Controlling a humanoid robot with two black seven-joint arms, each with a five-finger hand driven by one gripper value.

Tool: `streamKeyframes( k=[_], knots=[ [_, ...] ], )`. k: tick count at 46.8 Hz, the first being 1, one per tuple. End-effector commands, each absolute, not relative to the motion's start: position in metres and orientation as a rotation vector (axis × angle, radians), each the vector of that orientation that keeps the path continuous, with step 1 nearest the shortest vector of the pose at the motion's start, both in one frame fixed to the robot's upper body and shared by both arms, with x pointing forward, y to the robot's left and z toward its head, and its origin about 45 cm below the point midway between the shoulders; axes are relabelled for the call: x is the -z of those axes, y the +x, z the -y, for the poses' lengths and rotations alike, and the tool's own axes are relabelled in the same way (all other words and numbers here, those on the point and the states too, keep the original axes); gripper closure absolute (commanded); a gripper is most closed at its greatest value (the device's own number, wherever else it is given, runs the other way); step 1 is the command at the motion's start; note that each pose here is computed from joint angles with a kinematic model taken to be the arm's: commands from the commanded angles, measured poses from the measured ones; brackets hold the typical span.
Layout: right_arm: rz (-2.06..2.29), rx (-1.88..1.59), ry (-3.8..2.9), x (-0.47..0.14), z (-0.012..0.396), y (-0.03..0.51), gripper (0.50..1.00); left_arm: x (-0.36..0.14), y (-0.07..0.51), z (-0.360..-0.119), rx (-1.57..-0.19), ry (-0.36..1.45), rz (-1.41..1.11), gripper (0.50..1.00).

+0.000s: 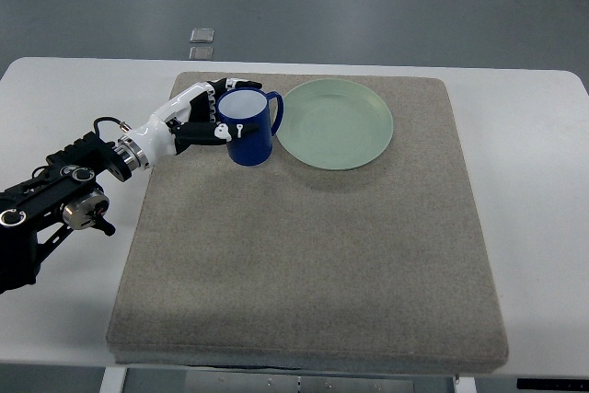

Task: Place cup left of plate with left hand
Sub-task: 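Lift and carry the blue mug with the left hand past the plate's side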

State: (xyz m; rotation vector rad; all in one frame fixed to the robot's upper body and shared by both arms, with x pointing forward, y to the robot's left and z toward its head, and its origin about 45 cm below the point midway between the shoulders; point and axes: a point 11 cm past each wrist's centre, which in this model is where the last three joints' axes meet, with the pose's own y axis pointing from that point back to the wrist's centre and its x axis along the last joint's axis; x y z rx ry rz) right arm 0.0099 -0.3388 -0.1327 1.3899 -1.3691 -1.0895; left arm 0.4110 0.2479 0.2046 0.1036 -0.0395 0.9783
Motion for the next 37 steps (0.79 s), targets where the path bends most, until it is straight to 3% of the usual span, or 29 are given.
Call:
streamKeyframes(
  k=[1, 13, 37],
  knots=[
    [1.369, 1.089, 1.390, 0.133, 0.339, 0.010, 0.568, -0.205, 0.417, -0.260, -1.023, 0.101, 0.035, 0.947],
    [1.369, 1.089, 1.390, 0.133, 0.339, 0.010, 0.568, -0.202, 0.430, -0.291, -1.131, 0.108, 0.075, 0.943],
    [1.369, 1.089, 1.390, 0.133, 0.339, 0.010, 0.568, -0.185, 0.431, -0.298, -1.201, 0.129, 0.102, 0.926]
  ],
)
